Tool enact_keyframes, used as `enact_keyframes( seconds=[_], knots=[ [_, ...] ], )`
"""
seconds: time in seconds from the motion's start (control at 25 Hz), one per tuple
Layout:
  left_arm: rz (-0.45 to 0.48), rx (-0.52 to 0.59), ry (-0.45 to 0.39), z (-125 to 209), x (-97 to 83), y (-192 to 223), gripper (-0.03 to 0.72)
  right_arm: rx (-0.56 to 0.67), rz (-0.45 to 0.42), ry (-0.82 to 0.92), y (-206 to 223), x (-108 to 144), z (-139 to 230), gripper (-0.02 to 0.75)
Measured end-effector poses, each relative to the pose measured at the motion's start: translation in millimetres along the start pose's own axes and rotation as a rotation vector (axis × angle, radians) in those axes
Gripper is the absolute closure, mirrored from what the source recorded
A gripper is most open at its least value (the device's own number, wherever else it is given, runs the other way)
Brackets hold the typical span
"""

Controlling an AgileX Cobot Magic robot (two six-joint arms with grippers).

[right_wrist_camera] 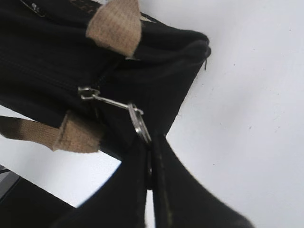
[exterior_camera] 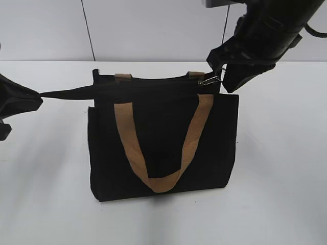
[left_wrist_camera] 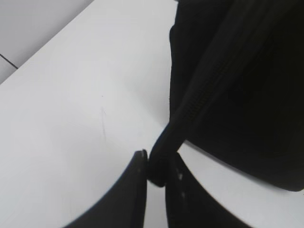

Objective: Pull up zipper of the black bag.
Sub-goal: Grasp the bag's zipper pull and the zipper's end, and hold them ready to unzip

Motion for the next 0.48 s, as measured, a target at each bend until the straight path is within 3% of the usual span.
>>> enact_keyframes(
  seconds=[0.32, 0.4, 0.48],
  knots=[
    [0.008, -0.005, -0.007, -0.7, -1.1, 0.0, 0.617, 0.014, 0.018, -0.022, -0.9, -2.0, 2.1, 0.734],
    [0.017, -0.008, -0.008, -1.1, -2.3, 0.0, 0.622, 0.020, 0.025, -0.046, -2.9, -3.2, 3.5, 0.673],
    [0.029, -0.010, -0.016, -0.8, -3.3, -0.3, 0.622, 0.021, 0.038, -0.060, -7.2, -6.1, 5.0, 0.552]
  ],
)
Point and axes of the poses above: a point on each arm's last joint axis where the gripper is mounted, y pointing out along that axis toward the gripper, x along the wrist's bending axis when the last joint is at zero, z = x × y, the point moved 4 cm from there along y, pointing out along that axis toward the gripper, and after that the axes turned 5 degrees about y, right-handed, at the moved point
